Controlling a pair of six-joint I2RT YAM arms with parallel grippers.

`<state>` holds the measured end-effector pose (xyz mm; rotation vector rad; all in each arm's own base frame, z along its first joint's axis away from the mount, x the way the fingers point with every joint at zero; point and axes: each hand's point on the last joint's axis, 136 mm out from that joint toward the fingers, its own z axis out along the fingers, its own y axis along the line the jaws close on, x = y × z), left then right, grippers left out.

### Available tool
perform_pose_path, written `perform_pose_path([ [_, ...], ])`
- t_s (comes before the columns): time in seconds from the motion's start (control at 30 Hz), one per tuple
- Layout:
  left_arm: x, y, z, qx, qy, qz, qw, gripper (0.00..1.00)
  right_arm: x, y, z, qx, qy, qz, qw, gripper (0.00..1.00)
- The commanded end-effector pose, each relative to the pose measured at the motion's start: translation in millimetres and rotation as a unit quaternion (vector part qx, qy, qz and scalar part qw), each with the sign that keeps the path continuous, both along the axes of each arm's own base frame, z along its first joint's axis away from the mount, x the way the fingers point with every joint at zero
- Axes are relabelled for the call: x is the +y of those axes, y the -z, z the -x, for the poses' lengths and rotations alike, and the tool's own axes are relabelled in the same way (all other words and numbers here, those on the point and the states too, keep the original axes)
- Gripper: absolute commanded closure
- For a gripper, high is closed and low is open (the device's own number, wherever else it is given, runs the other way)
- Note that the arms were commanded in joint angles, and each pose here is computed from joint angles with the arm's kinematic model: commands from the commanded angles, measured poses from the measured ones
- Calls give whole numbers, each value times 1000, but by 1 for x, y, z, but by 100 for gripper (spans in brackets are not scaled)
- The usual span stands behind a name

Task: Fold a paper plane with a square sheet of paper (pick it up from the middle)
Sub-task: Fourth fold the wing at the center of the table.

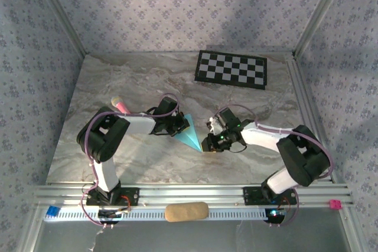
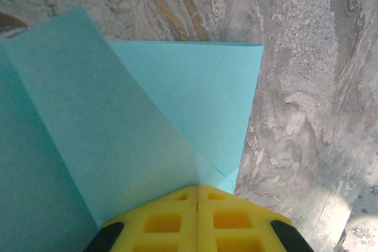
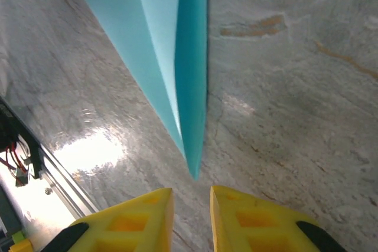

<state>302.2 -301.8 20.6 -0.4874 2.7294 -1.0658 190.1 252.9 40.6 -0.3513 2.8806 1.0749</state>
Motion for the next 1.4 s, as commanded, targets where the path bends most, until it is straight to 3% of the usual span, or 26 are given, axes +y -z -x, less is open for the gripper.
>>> perform_pose_path([
  [0.0, 14, 25, 5, 18, -11, -47, 999, 92, 9, -15, -11, -8, 11, -20, 1000, 79],
  [0.13, 12, 25, 5, 18, -8, -46, 999, 92, 32, -27, -23, -7, 1, -60, 998, 92],
  [0.23, 13, 25, 6, 18, -8, -47, 999, 92, 45, -26, -31, -8, -1, -69, 998, 96],
  [0.47, 13, 26, 6, 19, -8, -47, 999, 92, 53, 0, -38, 9, 4, -54, 998, 98],
  [0.77, 14, 25, 5, 18, -12, -47, 999, 92, 31, 44, -3, 61, 4, -33, 998, 98],
  [1.37, 18, 28, 4, 21, -21, -50, 998, 92, -7, 49, 40, 72, -11, 11, 997, 98],
])
